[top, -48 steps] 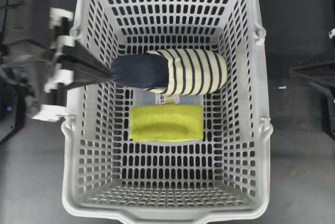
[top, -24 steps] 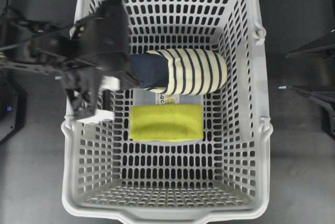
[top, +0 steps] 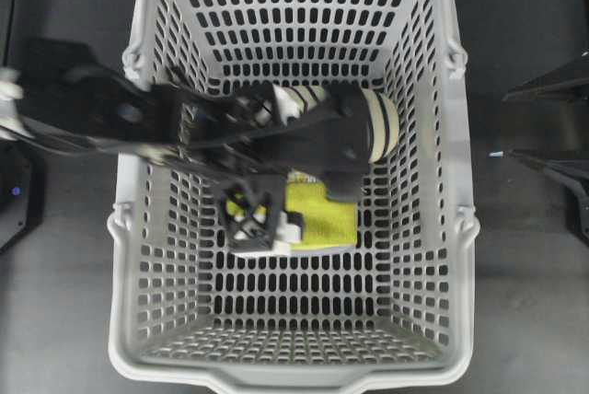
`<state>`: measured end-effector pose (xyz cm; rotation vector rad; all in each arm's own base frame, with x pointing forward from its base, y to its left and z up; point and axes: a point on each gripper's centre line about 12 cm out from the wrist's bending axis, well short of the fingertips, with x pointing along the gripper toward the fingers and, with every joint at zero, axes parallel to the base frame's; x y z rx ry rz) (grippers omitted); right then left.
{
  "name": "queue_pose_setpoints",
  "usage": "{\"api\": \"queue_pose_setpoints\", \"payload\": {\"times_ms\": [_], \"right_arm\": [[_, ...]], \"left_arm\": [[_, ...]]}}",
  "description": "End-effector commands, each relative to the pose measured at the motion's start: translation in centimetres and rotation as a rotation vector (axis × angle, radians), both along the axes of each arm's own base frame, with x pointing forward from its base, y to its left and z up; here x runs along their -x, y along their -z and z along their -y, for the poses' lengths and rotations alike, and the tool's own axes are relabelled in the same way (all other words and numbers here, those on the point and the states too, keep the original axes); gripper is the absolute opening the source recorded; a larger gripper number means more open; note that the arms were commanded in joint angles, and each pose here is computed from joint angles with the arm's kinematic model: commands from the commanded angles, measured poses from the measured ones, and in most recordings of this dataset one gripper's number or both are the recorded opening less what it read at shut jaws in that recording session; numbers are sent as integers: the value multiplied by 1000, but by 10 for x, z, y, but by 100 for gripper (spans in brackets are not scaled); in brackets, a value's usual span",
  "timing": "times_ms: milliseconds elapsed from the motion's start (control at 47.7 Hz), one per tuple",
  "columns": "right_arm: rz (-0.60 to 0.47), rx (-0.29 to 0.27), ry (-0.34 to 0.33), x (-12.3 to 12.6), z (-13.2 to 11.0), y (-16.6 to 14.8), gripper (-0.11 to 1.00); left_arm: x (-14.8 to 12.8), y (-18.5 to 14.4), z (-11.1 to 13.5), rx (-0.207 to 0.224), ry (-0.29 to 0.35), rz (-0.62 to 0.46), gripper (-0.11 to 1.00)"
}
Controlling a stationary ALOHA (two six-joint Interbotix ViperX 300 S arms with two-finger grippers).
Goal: Pick up the yellow cloth from the shopping basket with the left arm.
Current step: 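Lower the open left gripper onto the yellow cloth beside the slipper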
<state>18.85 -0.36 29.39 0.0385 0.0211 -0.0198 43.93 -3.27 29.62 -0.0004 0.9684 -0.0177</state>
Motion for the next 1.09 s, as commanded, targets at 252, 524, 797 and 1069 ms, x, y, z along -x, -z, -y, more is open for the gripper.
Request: {"api": "queue_pose_setpoints", "payload": {"times_ms": [252,524,797,1069], "right_arm": [[25,-4,8,-2,2,-9,70],[17,-6,20,-1,4,-6,70],[14,-4,23,-1,4,-4,70],[9,-7,25,-1,5,-2,69]], "left_arm": [[-13,55,7,-15,16,-131,88],[-5,96,7,-16,10,-202,88],[-1,104,6,-17,18,-186,86],[-1,101,7,-21,26,-179,41]]}}
